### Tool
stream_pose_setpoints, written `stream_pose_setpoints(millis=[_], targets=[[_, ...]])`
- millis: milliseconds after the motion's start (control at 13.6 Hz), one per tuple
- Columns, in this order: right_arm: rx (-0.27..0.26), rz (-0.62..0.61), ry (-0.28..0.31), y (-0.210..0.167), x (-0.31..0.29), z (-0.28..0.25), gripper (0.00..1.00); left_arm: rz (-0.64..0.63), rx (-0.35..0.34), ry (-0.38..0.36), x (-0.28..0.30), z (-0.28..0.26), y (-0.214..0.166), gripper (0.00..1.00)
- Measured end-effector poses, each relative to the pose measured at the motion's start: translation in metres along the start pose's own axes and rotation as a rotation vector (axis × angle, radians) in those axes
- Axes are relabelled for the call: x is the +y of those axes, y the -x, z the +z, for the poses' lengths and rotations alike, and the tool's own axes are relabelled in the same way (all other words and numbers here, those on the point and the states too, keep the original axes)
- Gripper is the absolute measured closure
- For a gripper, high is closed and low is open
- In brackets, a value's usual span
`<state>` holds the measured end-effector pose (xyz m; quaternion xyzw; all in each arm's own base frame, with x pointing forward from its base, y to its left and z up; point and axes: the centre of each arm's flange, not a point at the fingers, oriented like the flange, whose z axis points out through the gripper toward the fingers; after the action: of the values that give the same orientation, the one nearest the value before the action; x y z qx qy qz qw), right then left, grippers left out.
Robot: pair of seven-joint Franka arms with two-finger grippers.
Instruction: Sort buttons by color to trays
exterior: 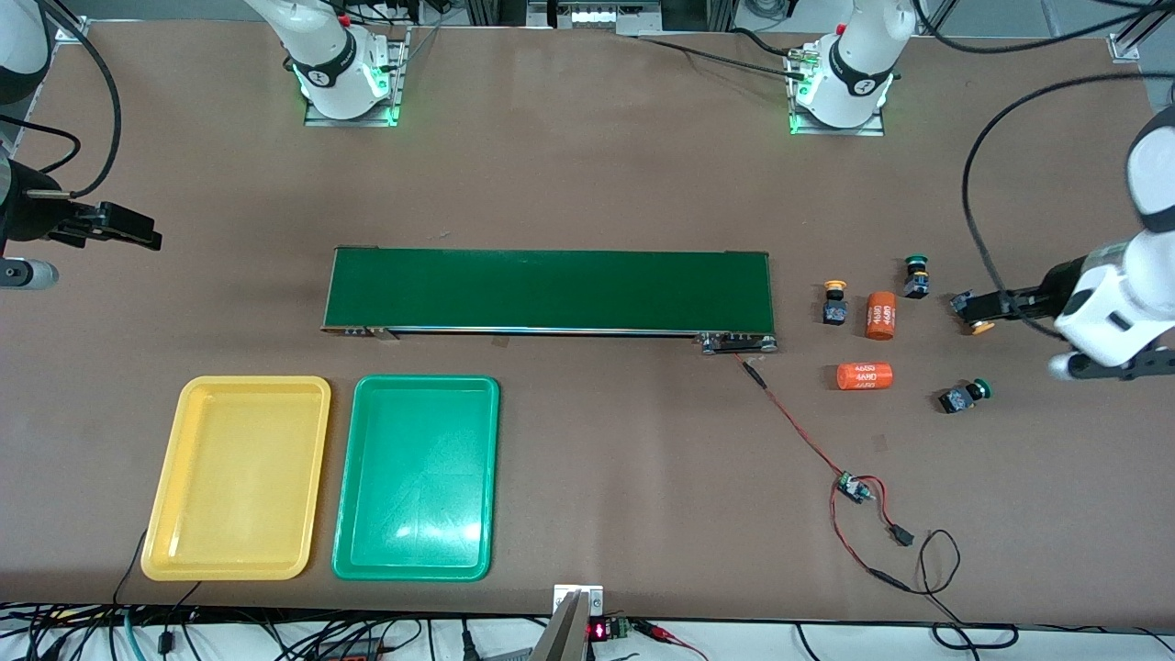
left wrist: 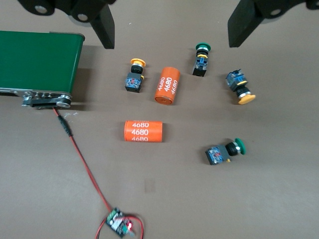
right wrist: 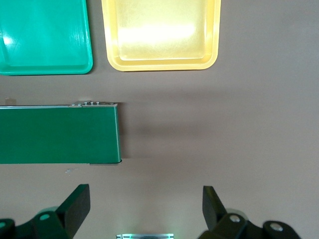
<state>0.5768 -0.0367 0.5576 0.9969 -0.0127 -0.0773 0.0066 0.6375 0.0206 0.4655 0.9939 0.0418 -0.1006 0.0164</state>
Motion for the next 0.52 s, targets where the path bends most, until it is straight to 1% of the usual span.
stream_pose_setpoints(millis=[221,294,441,515], targets=[[0.000,0.000,0.000,0.000,0.000,0.000,0.00,0.011,-0.011,-0.002,0.004,0.038,-0.023,0.00],[0.000,0.000,0.000,0.000,0.000,0.000,0.00,0.039,-0.019,-0.001,0.005,0.047,-0.027,0.00],[0.000,0.001,0.000,0.000,0.000,0.000,0.00,0.158,-0.045,0.009,-0.001,0.064,-0.033,0.00],[-0.001,0.001,0.000,0.000,0.000,0.000,0.00,0.222,-0.065,0.027,-0.007,0.076,-0.035,0.00]])
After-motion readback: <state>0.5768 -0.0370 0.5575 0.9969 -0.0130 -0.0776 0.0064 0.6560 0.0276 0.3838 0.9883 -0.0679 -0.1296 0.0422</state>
